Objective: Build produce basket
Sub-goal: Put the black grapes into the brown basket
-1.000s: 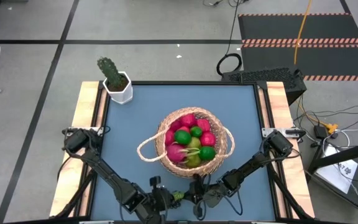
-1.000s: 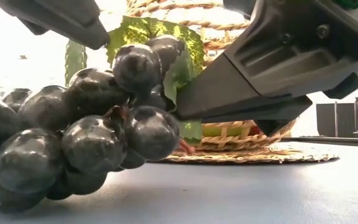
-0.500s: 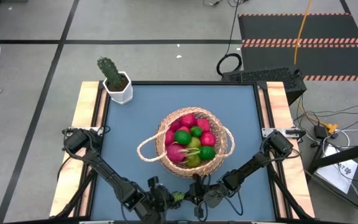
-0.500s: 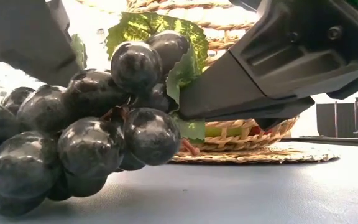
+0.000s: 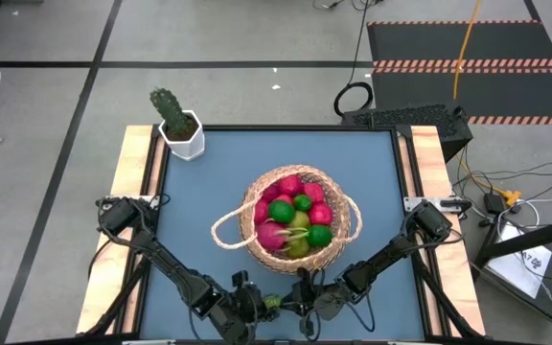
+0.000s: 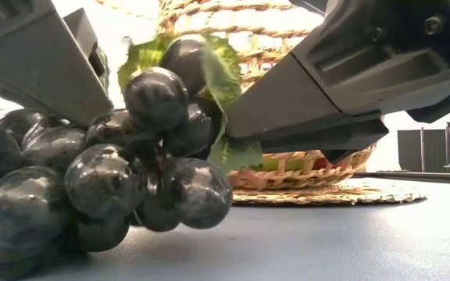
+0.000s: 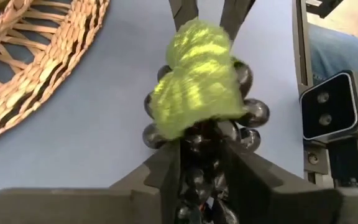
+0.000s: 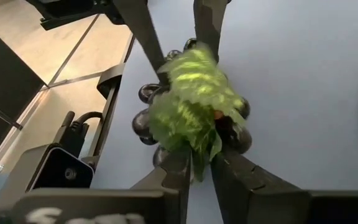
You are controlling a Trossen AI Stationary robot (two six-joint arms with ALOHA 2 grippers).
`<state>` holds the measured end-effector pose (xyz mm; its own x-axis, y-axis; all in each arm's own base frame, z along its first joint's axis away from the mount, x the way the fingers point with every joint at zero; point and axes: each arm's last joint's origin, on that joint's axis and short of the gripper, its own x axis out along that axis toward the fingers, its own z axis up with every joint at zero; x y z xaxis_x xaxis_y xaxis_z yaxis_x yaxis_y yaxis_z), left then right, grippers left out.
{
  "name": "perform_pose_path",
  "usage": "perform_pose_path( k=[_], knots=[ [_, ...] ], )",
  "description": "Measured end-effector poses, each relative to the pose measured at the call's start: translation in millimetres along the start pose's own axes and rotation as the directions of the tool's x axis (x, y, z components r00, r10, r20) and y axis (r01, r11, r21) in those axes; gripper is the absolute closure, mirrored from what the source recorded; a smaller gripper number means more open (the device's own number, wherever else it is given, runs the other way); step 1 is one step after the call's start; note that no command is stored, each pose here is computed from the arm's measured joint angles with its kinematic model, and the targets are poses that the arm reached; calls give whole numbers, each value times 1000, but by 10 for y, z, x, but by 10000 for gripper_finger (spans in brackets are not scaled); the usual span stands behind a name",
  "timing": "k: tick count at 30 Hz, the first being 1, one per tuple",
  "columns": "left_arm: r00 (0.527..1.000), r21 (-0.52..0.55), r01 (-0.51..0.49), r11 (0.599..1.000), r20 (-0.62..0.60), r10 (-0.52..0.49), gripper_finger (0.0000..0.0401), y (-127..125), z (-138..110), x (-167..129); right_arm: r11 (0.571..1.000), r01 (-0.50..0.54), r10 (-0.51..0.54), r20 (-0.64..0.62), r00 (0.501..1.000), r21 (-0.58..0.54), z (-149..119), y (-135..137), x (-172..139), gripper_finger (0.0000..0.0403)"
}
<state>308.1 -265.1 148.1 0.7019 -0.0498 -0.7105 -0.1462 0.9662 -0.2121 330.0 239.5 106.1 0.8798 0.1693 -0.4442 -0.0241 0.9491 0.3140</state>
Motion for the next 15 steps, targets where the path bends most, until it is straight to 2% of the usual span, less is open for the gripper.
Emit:
perform_pose_path(
  k=[7,15],
  knots=[
    [1000,52,2,999,-3,-1,325,6,6,5,998,5,-6,-11,1000,-66,-7,-4,-3,306],
    [1000,56,1,998,-4,-1,344,8,7,6,1000,3,-3,-94,996,4,-68,-33,-4,197]
  ],
)
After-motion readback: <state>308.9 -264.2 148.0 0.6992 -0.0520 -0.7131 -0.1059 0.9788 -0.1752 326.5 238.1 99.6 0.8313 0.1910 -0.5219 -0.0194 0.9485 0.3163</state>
